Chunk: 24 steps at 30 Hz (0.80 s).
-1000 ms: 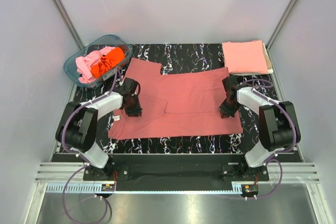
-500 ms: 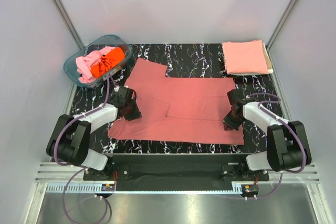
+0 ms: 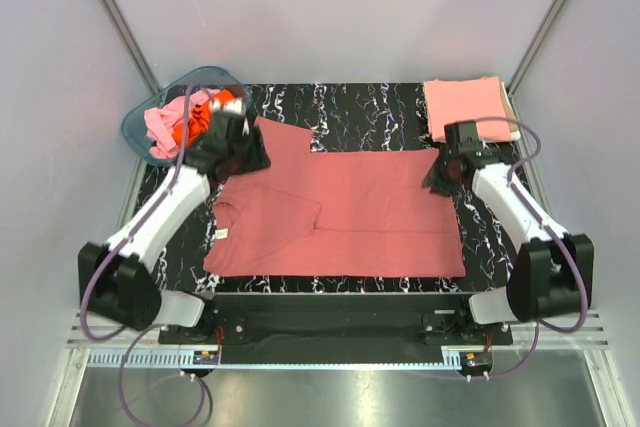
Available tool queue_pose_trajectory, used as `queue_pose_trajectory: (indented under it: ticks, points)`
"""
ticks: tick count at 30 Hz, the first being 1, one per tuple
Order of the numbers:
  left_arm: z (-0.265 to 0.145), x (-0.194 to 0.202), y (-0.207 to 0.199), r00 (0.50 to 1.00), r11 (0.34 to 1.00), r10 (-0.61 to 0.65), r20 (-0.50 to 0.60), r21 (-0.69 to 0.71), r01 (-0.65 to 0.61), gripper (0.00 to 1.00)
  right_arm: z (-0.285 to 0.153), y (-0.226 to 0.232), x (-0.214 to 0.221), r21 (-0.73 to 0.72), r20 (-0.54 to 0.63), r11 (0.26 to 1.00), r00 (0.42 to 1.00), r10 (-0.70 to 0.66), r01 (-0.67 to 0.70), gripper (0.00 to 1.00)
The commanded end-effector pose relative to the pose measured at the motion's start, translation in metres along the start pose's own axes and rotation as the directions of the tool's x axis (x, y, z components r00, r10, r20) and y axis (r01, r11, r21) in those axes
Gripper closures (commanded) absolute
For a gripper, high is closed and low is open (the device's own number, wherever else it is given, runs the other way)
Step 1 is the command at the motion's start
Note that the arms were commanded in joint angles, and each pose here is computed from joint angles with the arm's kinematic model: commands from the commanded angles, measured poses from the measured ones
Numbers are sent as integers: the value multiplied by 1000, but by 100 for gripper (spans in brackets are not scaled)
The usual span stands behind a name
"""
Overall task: Fold and stack the t-shirts
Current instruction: Fold the tshirt
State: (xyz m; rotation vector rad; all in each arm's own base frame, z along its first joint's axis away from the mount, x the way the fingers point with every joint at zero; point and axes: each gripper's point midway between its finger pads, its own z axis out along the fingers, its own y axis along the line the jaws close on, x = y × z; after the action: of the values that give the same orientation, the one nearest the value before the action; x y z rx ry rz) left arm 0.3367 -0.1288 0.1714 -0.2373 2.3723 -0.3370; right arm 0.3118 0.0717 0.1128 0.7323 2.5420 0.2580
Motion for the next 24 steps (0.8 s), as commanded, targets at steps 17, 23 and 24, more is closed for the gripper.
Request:
queue_pose_trajectory:
  ticks: [17,23,24]
  points:
    - [176,-134,44,969,973,223,-104,-42,-228,46,92,-7,-155,-205,143,967,982,-123,151,53]
    - [200,-123,66,955,961,258,-147,-59,-269,46,125,-10,-166,-256,136,951,980,-142,173,52]
    - [203,-124,67,954,961,263,-145,-50,-272,46,132,-11,-161,-267,115,949,983,-143,170,52]
